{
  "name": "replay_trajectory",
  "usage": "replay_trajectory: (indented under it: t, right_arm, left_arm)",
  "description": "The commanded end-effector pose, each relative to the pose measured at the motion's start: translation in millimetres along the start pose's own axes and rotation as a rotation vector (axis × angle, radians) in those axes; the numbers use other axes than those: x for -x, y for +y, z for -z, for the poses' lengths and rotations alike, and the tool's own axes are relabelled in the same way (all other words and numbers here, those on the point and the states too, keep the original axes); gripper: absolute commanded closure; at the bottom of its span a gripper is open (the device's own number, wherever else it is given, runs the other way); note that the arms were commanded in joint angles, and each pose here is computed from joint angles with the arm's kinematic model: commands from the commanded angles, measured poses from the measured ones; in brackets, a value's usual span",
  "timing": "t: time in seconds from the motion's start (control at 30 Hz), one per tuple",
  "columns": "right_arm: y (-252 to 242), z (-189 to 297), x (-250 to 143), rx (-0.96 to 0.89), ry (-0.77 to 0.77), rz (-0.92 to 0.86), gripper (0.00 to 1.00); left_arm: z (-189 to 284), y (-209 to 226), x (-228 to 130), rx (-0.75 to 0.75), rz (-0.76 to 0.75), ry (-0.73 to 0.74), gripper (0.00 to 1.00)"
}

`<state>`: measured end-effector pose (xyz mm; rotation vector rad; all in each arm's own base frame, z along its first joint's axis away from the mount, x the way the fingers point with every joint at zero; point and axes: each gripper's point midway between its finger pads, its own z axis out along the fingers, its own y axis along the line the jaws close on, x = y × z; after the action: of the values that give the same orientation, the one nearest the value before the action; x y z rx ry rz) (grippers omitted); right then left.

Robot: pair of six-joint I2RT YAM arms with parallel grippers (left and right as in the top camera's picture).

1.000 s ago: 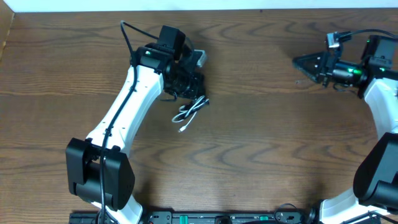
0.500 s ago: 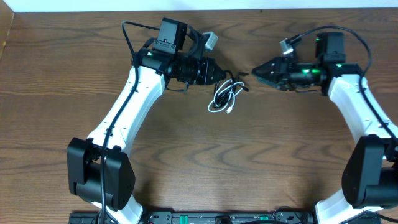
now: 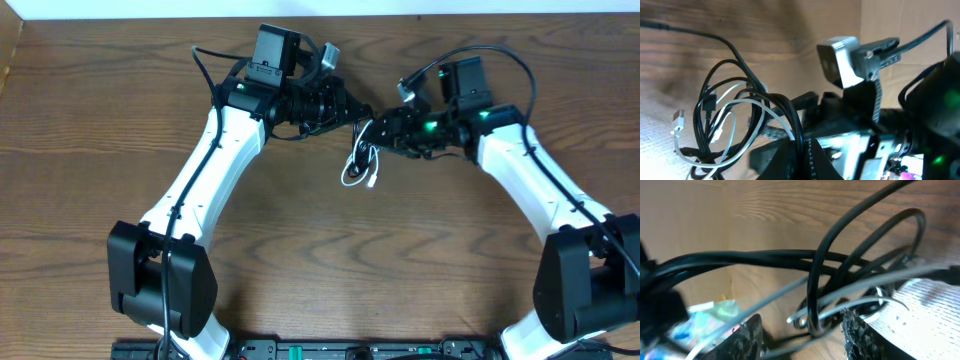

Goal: Untangle cables

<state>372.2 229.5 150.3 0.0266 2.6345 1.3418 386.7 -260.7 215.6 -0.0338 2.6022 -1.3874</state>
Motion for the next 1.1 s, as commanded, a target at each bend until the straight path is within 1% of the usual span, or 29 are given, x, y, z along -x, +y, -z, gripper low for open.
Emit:
replay_trajectory:
  t: [0.0,0.13,0.2,0.27,0.33,0.37,0.5,0.57,0.67,0.73,0.83,0.93,1.0,1.07]
  right_arm:
    - [-10.7,-15.7,5.7,-0.11,-0.05,-0.021,0.53]
    - [-18.6,-30.6,9.6,-0.168,-0.084,-0.046,0.55]
    - [-22.8,-40.5,10.6,-0.172,-0.083,-0.05,0.59]
    - [-32.6,-56.7,10.0,-0.171,-0.065,-0.068,0.71]
    - [-39.2,-63.9,9.6,-0.172,-0.054,-0.074,0.91]
    - [-42.0,-63.9,10.4,-0.174,-0.055,-0.08,0.99]
    - [-39.5,-47.3,20.8,-0.13,-0.071,-0.074,0.99]
    - [-31.0,-29.2,29.3,-0.08,-0.088,-0.045,0.99]
    - [-9.3,9.3,39.8,0.047,-0.11,0.018,0.99]
    - [4.3,38.2,44.5,0.141,-0.123,0.037,0.99]
    - [18.2,76.2,47.2,0.263,-0.132,0.047,0.99]
    - [30.2,105.4,44.7,0.397,-0.108,0.055,0.99]
    - [33.8,115.5,42.0,0.451,-0.089,0.057,0.99]
    - [35.5,119.3,40.5,0.473,-0.08,0.059,0.99]
  left_arm:
    - [6.8,-12.8,-1.2,-0.034,0.069,-0.003,0.93]
    - [7.1,-18.4,-3.9,-0.064,0.07,0.016,0.93]
    - [7.4,-21.7,-5.6,-0.082,0.066,0.028,0.93]
    - [7.7,-24.1,-7.5,-0.095,0.066,0.039,0.92]
    - [7.7,-24.0,-7.5,-0.095,0.066,0.039,0.93]
    - [7.7,-23.9,-7.4,-0.094,0.06,0.038,0.93]
    - [9.2,-16.5,-2.7,-0.064,-0.005,0.011,0.93]
    - [11.5,-2.2,1.8,-0.001,0.004,-0.016,0.93]
    - [19.4,31.9,6.9,0.15,0.045,-0.062,0.93]
    - [25.9,52.9,7.6,0.252,0.037,-0.08,0.93]
    - [41.1,91.5,4.8,0.463,0.027,-0.1,0.93]
    - [55.7,118.0,-2.2,0.63,0.005,-0.09,0.92]
    - [57.2,124.4,-7.5,0.668,-0.044,-0.055,0.92]
    - [55.2,127.4,-12.3,0.673,-0.08,-0.023,0.92]
